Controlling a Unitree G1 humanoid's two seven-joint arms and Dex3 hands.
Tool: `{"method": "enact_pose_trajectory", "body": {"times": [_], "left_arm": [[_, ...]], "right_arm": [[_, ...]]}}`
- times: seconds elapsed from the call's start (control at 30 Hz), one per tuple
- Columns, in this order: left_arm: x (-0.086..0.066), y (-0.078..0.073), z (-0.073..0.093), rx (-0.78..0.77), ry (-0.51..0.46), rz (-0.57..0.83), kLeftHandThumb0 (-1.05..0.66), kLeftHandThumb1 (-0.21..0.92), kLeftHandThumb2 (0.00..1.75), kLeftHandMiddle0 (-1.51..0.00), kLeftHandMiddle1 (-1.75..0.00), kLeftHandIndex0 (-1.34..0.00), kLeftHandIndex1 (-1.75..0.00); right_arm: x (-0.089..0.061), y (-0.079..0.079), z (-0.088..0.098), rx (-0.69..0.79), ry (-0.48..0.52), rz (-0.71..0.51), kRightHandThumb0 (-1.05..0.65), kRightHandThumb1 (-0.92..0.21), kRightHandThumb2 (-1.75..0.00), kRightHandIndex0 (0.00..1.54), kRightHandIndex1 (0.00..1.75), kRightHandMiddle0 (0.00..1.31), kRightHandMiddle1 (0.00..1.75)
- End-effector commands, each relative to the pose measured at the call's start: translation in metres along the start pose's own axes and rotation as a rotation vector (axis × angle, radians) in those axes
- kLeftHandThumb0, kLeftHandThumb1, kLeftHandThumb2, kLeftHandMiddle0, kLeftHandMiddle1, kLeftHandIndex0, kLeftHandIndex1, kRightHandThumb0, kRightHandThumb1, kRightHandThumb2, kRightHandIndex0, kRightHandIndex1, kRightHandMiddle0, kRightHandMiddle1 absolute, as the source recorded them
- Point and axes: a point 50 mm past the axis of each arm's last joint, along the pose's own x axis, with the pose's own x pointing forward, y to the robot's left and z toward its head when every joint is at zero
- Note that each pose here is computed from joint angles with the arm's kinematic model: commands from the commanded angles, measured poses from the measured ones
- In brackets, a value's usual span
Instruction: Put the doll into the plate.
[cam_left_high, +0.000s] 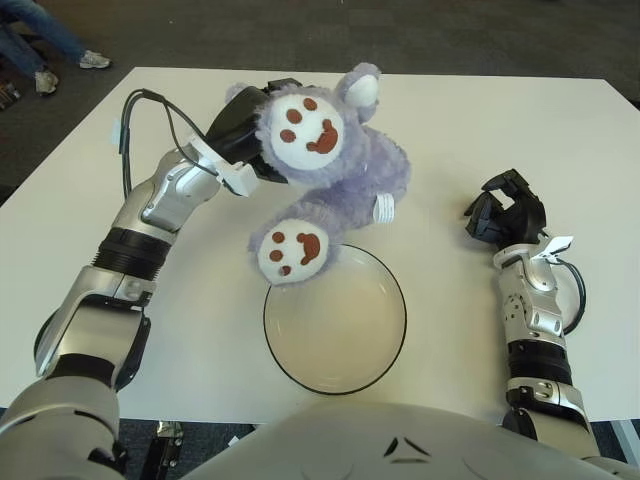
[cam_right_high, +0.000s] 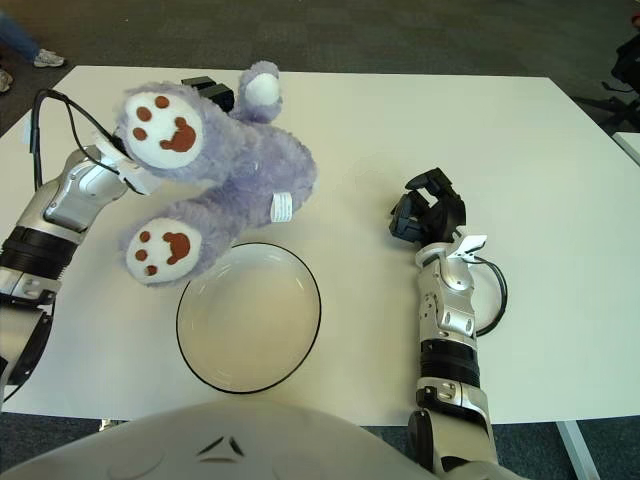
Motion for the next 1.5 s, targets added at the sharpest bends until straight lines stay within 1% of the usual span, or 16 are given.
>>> {"method": "enact_pose_trajectory", "body": {"times": [0.0, 0.13, 0.47, 0.7, 1.07, 1.27, 1.47], "left_arm": [[-0.004, 0.003, 0.005, -0.012, -0.01, 0.004, -0.01, -0.07, 1.72, -0.93, -1.65, -0.67, -1.75], [-0.009, 0.001, 0.011, -0.028, -0.02, -0.007, -0.01, -0.06, 1.72, -0.91, -1.67, -0.67, -1.75], [-0.02, 0.003, 0.018, -0.163, -0.07, -0.054, 0.0, -0.01, 1.67, -0.86, -1.7, -0.63, -1.75], [-0.032, 0.002, 0.023, -0.143, -0.122, -0.069, 0.0, 0.02, 1.65, -0.84, -1.71, -0.61, -1.75], [-0.038, 0.0, 0.032, -0.092, -0.195, -0.056, 0.0, 0.03, 1.63, -0.84, -1.7, -0.6, -1.75], [-0.041, -0.003, 0.036, -0.118, -0.227, -0.003, 0.0, 0.03, 1.64, -0.83, -1.71, -0.59, -1.75], [-0.044, -0.006, 0.036, -0.136, -0.241, 0.013, 0.0, 0.06, 1.61, -0.82, -1.7, -0.57, -1.75]], "right_arm": [[-0.008, -0.004, -0.022, 0.002, 0.117, -0.016, -0.01, -0.11, -1.53, 0.74, 1.75, 0.62, 1.65], [-0.008, -0.005, -0.022, 0.001, 0.119, -0.016, -0.01, -0.11, -1.53, 0.73, 1.75, 0.62, 1.65], [-0.008, -0.004, -0.022, -0.007, 0.122, -0.02, -0.01, -0.11, -1.53, 0.73, 1.75, 0.63, 1.64], [-0.008, -0.004, -0.022, -0.012, 0.124, -0.018, -0.01, -0.1, -1.52, 0.73, 1.75, 0.64, 1.62], [-0.007, -0.005, -0.022, -0.016, 0.129, -0.017, -0.01, -0.1, -1.52, 0.73, 1.75, 0.64, 1.62], [-0.007, -0.004, -0.022, -0.024, 0.133, -0.013, -0.01, -0.1, -1.52, 0.73, 1.75, 0.65, 1.62], [-0.007, -0.004, -0.023, -0.032, 0.131, -0.012, -0.01, -0.11, -1.52, 0.73, 1.75, 0.64, 1.62]]}}
